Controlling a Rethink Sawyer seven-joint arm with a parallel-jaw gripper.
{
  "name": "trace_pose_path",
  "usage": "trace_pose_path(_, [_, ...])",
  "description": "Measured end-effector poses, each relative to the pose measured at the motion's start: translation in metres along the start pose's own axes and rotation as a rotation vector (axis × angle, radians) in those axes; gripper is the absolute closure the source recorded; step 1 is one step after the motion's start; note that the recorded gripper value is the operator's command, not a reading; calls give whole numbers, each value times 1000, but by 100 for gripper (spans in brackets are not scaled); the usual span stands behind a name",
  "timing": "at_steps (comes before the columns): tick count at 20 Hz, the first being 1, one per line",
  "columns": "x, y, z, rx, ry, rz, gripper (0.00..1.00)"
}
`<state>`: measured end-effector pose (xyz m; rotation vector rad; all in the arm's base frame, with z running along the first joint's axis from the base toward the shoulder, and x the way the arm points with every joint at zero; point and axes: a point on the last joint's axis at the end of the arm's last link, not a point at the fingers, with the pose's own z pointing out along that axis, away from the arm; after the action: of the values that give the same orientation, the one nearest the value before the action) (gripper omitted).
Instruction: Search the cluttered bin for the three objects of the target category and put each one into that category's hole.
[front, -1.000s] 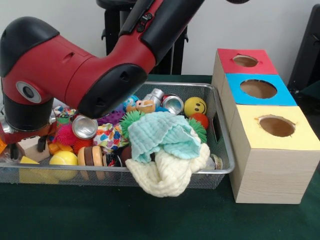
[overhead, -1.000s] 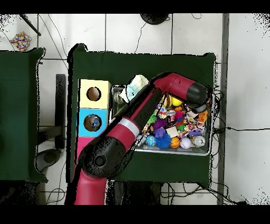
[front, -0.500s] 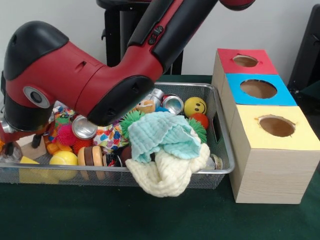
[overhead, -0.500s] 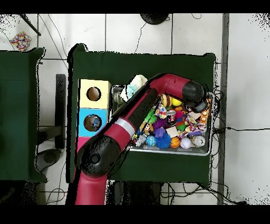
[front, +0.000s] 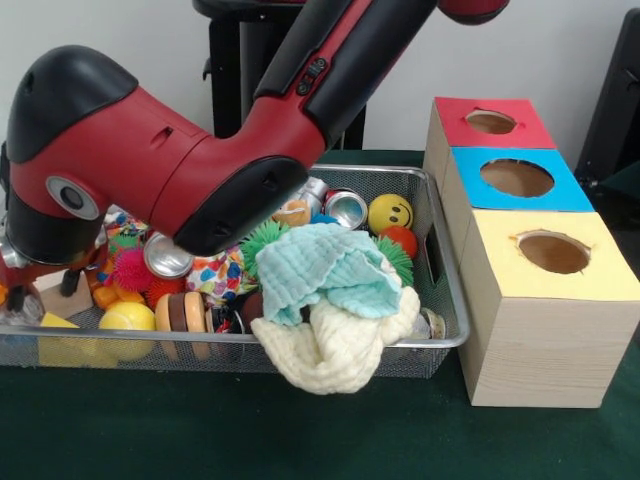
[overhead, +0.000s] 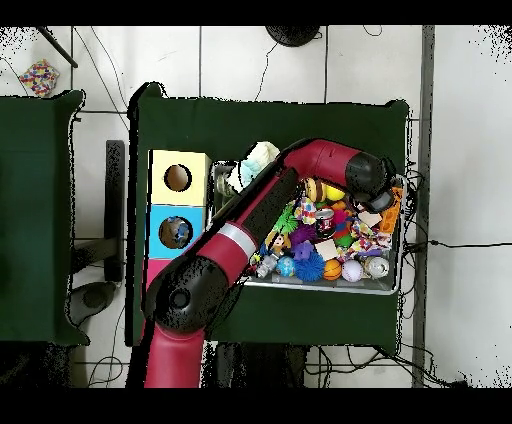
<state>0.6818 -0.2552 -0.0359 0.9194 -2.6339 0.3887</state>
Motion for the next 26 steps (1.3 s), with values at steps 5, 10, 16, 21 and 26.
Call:
trace_pose_path(5, [0,-4,2,-3,-9,4,0])
trace_pose_path(10, [1,-5,2,-5,-16,10,0])
trace_pose_path(16, [2,-7,3,-7,-21,15,0])
trace_pose_path(21, [1,-10,4,-3,-33,20,0])
trace_pose_path(26, [-5,-18,4,73,-108,55,0])
